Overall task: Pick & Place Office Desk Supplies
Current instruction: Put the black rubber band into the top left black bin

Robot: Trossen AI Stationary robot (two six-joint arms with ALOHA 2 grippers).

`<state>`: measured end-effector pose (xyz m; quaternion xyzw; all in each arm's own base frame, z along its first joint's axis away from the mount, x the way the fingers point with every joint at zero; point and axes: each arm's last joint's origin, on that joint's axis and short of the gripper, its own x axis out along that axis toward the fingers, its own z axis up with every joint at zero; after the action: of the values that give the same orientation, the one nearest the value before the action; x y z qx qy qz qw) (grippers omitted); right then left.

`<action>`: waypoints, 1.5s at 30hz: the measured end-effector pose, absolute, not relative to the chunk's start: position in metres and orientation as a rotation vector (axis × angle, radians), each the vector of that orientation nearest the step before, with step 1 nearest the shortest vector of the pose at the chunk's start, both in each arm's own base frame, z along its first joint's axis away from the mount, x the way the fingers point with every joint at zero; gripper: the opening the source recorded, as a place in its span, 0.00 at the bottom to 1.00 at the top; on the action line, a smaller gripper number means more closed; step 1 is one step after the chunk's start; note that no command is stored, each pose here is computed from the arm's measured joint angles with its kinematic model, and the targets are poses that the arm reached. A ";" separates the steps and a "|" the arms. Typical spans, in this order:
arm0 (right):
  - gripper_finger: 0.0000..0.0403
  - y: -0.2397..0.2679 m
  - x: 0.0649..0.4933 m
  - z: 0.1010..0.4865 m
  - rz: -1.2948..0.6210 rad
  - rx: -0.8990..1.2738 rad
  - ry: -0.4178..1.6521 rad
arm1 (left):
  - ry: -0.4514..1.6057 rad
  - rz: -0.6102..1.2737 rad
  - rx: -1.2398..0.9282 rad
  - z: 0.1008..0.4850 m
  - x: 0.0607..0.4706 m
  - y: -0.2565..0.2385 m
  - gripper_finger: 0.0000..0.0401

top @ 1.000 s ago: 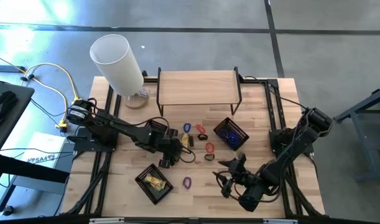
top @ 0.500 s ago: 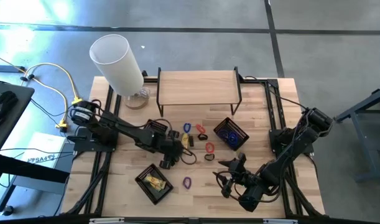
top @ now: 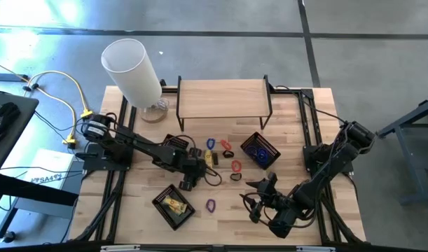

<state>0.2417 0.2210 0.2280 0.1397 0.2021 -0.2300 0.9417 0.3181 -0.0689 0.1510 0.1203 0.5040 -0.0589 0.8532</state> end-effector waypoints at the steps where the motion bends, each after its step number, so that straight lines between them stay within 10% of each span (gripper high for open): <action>1: 0.56 0.221 0.242 0.228 -0.470 0.285 0.412 | 1.066 -0.122 0.250 0.149 0.319 -0.069 0.42; 11: 0.56 0.221 0.242 0.228 -0.470 0.287 0.408 | 1.065 -0.111 0.238 0.149 0.319 -0.069 0.39; 27: 0.56 0.221 0.242 0.228 -0.470 0.286 0.409 | 1.053 -0.024 0.254 0.148 0.318 -0.072 0.01; 45: 0.56 0.221 0.242 0.228 -0.470 0.284 0.411 | 0.848 0.015 0.134 0.210 0.297 -0.086 0.00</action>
<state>0.2418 0.2210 0.2279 0.1391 0.2015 -0.2306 0.9417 0.2970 -0.0855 0.2105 0.0648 0.4112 0.0071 0.9092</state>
